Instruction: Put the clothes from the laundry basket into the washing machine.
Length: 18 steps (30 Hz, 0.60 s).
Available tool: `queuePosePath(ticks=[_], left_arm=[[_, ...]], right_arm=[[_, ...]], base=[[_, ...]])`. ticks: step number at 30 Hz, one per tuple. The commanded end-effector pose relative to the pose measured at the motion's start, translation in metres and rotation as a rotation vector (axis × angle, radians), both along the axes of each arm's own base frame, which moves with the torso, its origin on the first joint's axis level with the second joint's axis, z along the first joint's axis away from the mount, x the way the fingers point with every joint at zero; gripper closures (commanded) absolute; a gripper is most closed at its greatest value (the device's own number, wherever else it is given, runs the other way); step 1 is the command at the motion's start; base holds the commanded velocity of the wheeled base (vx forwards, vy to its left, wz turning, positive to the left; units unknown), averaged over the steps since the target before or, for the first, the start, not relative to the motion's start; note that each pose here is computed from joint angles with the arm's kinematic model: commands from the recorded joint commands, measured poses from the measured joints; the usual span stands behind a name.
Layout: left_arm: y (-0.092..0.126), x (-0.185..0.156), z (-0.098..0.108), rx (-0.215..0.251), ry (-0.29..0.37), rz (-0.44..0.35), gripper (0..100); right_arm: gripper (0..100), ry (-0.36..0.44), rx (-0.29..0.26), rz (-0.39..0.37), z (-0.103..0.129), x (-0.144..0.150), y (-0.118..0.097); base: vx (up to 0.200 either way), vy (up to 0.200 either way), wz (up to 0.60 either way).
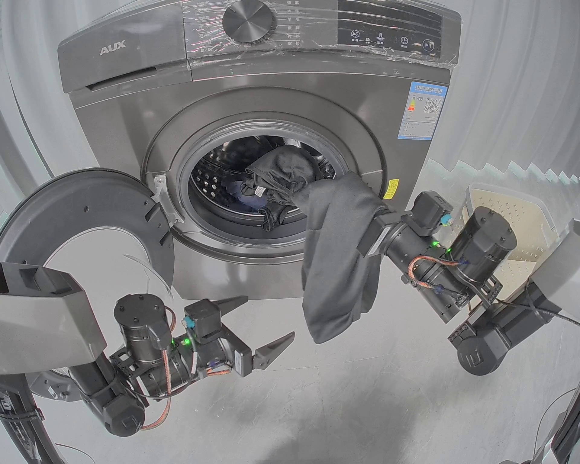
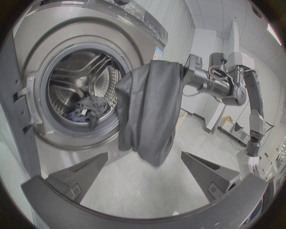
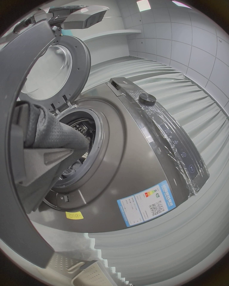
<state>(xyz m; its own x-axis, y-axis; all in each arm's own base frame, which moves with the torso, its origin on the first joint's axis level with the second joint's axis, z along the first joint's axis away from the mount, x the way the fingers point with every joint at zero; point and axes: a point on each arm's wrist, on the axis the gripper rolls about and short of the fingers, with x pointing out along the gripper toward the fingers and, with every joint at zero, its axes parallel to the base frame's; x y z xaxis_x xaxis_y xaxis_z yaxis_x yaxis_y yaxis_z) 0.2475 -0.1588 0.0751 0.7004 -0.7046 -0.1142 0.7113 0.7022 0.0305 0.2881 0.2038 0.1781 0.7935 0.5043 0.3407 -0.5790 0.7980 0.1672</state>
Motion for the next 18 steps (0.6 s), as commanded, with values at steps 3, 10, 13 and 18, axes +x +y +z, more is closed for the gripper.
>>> queuePosePath(ticks=[3, 10, 13, 18], left_arm=[[-0.032, 0.028, 0.012, -0.067, -0.108, -0.026, 0], [-0.047, 0.039, 0.003, -0.073, -0.113, -0.041, 0], [-0.052, 0.048, -0.002, -0.078, -0.118, -0.037, 0], [-0.060, 0.058, -0.005, -0.093, -0.131, -0.020, 0]], right_arm=[[100, 0.041, -0.032, 0.032, -0.032, 0.019, 0.029], [100, 0.024, -0.007, 0.031, -0.031, 0.023, 0.048], [100, 0.025, -0.007, 0.052, -0.028, 0.018, 0.055], [100, 0.028, 0.003, 0.055, -0.025, 0.012, 0.061]], base=[[0.000, 0.000, 0.00], [0.000, 0.000, 0.00], [0.000, 0.000, 0.00], [0.000, 0.000, 0.00]])
